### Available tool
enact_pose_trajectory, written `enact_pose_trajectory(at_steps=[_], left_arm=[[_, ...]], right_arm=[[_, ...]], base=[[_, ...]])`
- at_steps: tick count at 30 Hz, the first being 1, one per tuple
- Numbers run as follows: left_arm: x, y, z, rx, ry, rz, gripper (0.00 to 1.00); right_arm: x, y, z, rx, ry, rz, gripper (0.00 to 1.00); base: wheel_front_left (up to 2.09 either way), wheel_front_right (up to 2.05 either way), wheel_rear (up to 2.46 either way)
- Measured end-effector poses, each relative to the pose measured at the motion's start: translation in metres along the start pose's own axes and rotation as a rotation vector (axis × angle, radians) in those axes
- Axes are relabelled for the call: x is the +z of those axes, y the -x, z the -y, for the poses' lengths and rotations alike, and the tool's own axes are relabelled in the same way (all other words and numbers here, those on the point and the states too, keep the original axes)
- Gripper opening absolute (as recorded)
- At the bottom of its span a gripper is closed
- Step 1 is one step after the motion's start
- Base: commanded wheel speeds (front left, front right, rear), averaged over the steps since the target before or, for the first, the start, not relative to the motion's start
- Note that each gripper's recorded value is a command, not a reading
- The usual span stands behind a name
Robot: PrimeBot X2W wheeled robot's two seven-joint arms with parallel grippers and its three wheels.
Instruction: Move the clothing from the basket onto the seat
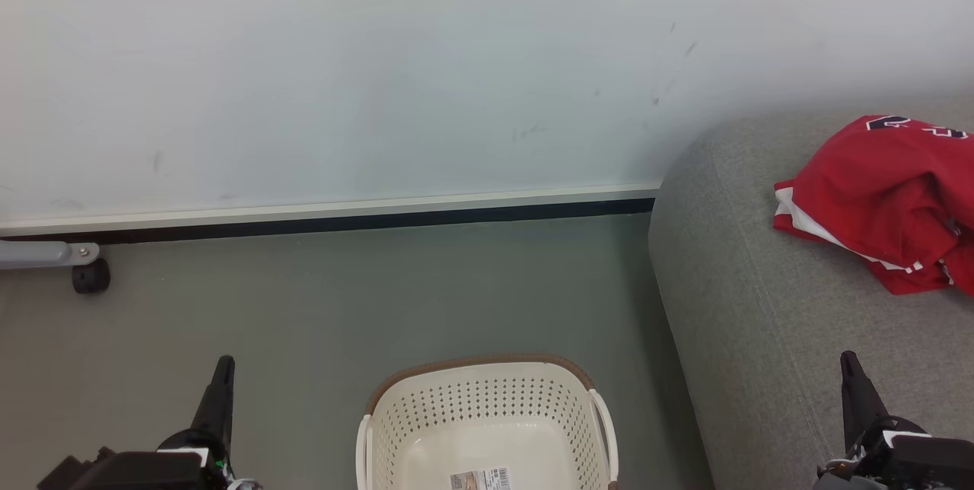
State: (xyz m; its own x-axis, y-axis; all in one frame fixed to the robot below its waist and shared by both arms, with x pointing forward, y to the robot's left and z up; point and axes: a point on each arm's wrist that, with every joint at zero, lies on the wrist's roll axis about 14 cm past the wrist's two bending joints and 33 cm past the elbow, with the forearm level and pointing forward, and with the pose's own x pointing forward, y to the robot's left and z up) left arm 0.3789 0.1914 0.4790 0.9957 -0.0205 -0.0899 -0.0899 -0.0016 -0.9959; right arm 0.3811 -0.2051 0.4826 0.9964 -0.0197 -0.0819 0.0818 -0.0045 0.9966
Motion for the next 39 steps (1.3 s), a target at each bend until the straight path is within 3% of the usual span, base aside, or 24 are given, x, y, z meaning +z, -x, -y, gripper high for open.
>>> enact_pose_trajectory(at_steps=[39], left_arm=[[0.0000, 0.0000, 0.0001, 0.000, 0.000, 0.000, 0.00]], right_arm=[[0.0000, 0.0000, -0.0001, 0.000, 0.000, 0.000, 0.00]], base=[[0.00, 0.00, 0.00]])
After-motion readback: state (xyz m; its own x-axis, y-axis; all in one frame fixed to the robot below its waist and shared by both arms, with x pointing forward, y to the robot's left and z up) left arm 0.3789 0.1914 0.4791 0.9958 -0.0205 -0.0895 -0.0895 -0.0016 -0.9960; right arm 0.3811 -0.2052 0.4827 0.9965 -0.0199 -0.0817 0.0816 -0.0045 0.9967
